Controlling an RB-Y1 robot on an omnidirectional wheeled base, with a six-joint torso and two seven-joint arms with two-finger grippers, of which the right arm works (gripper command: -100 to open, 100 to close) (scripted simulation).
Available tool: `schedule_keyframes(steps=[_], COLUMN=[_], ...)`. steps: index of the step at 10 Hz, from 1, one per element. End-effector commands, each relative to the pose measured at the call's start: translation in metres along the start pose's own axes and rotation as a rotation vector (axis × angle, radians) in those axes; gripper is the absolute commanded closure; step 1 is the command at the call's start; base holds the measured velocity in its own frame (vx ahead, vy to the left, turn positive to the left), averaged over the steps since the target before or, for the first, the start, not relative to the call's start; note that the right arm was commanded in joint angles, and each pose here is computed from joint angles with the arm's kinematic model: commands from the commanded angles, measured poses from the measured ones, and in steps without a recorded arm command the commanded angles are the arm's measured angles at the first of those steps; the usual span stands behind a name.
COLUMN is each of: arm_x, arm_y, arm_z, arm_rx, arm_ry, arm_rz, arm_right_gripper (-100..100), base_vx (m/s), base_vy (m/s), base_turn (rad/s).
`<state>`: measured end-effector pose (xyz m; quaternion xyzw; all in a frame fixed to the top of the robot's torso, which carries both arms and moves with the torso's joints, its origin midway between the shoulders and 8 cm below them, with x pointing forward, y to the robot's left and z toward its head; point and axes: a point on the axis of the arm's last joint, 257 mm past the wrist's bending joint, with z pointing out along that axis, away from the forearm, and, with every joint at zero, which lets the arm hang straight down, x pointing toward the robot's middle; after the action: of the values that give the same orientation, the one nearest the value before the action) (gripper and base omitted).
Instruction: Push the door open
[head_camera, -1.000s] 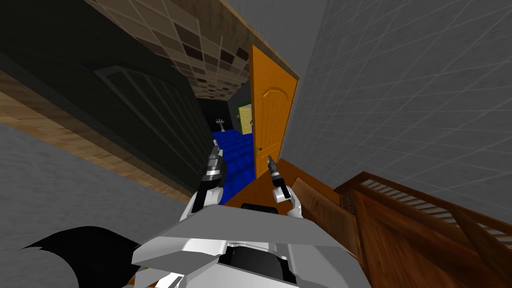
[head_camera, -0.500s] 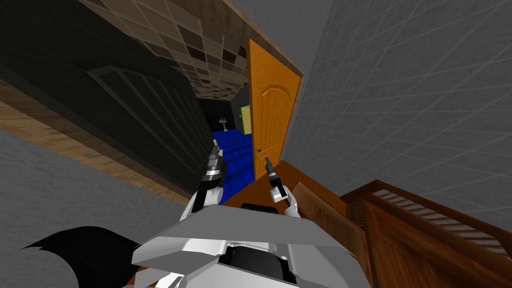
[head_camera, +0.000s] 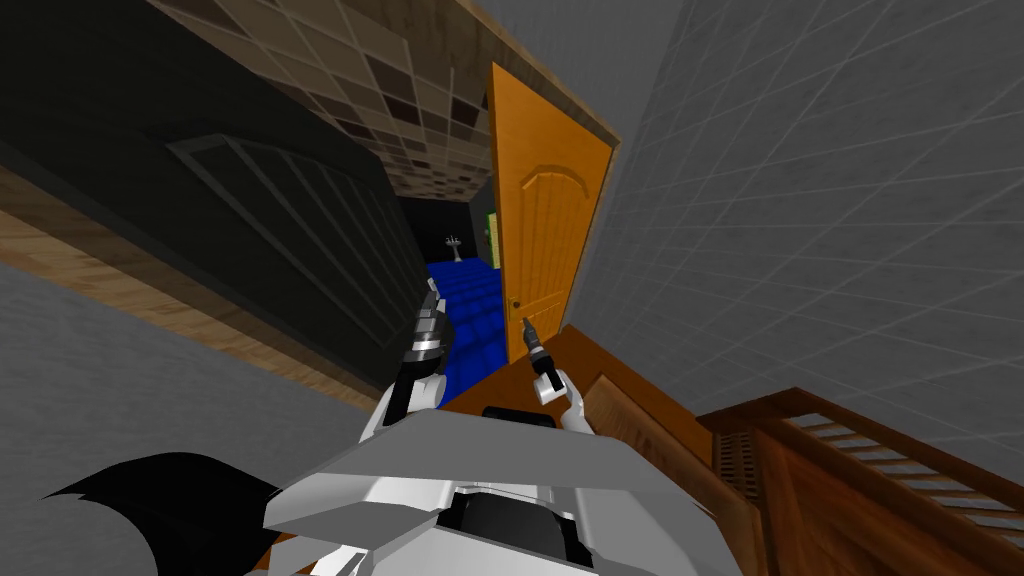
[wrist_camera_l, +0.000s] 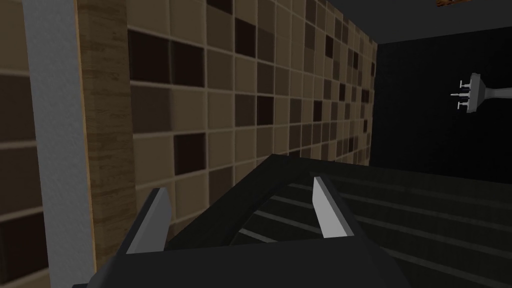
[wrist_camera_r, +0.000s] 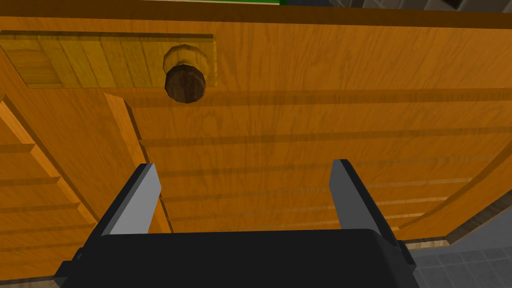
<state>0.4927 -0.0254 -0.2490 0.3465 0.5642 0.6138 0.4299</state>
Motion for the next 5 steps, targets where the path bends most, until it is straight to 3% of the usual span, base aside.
schedule_keyframes(steps=[1, 3, 5], arm_x=[0.012, 0.028, 0.035], arm_y=[-0.009, -0.021, -0.025], arm_z=[0.0019, 0.0054, 0.0069], arm_rx=[0.025, 0.052, 0.063], arm_ry=[0.022, 0.047, 0.058], arm_rz=[0.011, 0.023, 0.029], arm_right_gripper=[-100, -100, -100], base_vx=[0.128, 0.126, 0.020], base_vy=[-0.180, -0.139, -0.002], base_turn=[0.120, 0.073, -0.064])
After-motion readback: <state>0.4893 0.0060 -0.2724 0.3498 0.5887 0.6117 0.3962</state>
